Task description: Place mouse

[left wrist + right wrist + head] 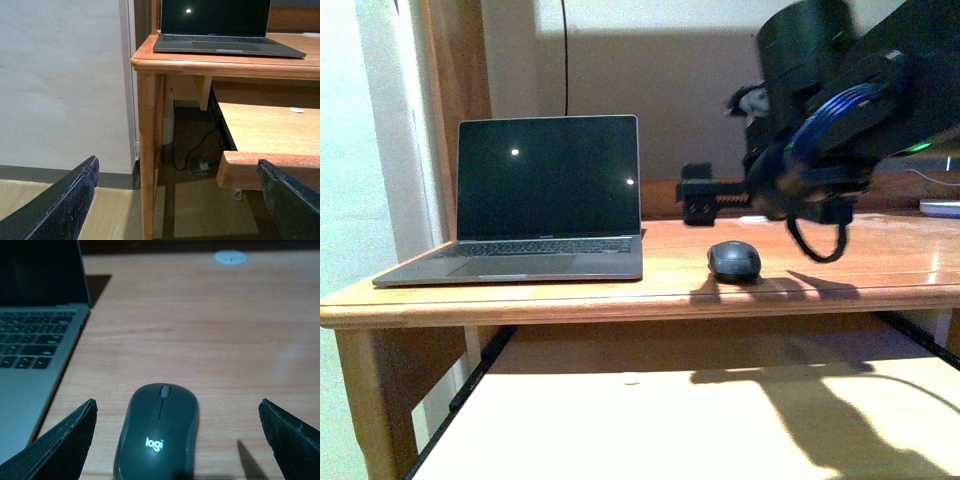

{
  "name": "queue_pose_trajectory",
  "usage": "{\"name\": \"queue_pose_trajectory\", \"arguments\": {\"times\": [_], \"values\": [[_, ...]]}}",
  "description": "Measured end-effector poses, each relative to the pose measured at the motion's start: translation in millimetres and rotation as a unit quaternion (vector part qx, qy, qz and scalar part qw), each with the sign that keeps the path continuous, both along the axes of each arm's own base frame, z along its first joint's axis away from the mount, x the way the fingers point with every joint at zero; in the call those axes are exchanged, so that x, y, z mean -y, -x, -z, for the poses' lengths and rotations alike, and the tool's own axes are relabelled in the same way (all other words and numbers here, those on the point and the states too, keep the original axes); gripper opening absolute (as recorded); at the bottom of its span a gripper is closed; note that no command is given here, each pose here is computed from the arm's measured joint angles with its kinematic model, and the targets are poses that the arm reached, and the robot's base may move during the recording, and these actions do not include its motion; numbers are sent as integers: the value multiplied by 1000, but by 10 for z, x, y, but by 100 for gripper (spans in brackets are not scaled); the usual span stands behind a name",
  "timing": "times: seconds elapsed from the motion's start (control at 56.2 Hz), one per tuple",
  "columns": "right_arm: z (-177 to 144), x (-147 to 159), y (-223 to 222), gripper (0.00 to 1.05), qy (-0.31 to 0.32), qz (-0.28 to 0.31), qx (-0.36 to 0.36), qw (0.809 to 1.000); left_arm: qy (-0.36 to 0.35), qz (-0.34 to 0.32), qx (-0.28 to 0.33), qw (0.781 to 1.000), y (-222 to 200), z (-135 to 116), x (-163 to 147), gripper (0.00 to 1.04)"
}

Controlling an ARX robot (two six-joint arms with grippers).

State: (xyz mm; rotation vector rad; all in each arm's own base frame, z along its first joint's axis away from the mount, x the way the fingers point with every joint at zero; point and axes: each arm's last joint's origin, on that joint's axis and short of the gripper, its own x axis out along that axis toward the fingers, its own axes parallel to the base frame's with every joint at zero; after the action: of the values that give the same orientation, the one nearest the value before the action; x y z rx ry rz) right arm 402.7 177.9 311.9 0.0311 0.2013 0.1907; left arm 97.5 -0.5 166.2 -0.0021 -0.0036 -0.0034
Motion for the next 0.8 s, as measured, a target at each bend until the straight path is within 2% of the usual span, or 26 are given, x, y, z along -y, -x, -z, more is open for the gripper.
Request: {"name": "queue_pose_trajectory", "arguments": {"times": [0.107,0.231,0.445,0.587,0.8], "values": [[-141,359,339,97,-25,-50,30,998,0,0,0,1000,0,0,0,97],[-64,728,740,97,-35,-117,38,992,0,0,0,1000,0,0,0,97],[425,1313,1392,97,-30,-225,13,974,0,0,0,1000,0,0,0,97],[719,1621,1679,97,-15,-260,-8,965,0,0,0,1000,0,0,0,97],[1150,1774,1955,97,1,-300,-55,952,0,0,0,1000,0,0,0,97]]}}
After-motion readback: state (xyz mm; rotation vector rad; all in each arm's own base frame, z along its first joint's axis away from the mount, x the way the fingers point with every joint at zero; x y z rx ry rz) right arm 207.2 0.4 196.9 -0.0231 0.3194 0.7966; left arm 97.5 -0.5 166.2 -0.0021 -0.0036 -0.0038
